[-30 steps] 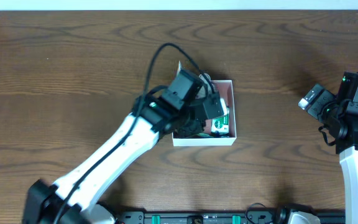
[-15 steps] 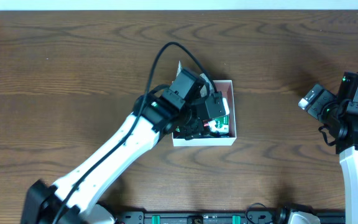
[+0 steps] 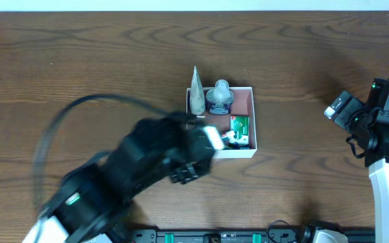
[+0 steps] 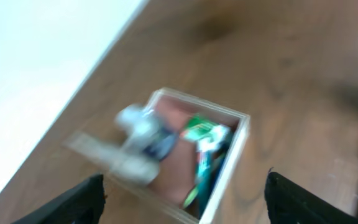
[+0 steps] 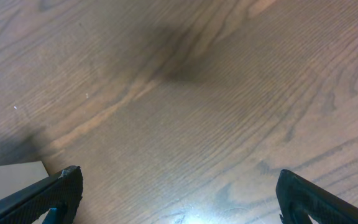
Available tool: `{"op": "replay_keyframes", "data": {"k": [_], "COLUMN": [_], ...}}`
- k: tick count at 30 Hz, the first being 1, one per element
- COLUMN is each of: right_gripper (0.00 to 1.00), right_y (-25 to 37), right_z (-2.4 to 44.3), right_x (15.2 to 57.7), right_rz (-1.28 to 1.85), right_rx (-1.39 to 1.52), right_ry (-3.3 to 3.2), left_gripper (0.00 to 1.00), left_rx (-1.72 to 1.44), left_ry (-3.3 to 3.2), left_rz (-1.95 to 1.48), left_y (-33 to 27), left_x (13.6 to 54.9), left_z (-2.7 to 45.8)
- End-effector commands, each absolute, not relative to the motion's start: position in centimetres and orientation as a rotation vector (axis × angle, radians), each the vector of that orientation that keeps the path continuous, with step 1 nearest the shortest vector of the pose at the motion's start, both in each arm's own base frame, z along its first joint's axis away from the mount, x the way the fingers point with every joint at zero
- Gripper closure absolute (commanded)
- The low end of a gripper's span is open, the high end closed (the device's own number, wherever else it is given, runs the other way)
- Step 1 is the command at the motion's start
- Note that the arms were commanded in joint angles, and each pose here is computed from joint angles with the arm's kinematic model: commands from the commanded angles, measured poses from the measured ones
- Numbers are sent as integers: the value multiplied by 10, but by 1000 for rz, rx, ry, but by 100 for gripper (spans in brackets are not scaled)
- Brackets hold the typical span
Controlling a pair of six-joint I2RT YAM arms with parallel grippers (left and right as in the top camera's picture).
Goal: Pack container
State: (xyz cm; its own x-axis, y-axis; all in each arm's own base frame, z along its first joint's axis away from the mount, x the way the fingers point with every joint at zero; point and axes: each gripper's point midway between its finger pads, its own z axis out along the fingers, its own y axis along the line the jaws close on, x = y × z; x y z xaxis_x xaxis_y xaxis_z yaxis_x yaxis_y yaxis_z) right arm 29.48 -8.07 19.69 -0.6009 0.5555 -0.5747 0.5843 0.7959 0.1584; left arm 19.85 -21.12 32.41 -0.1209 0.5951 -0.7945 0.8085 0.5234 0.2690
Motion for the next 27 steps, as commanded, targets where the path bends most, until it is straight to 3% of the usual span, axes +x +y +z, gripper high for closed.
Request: {"op": "replay_keyframes", "data": {"k": [1,7,19,27], "right_gripper": [1,1,1,1], "right_y": [-85,-85,-85,-85], "right_z": [202,202,202,202], "right_x": [295,295,295,295], "right_rz": [-72,-72,-72,-72], "right_rx": [867,866,866,866], "right_ry": [2334,2334,2334,2334], "left_gripper": [16,15,15,14], "left_rx": [767,492,142,47], "left_ry": [1943,2069,2233,2214], "left_rz": [-75,59,201,132], "left_y": [-146,-80,-19,-18], "left_x": [219,209,215,229], "left_z": [338,330,298,294]}}
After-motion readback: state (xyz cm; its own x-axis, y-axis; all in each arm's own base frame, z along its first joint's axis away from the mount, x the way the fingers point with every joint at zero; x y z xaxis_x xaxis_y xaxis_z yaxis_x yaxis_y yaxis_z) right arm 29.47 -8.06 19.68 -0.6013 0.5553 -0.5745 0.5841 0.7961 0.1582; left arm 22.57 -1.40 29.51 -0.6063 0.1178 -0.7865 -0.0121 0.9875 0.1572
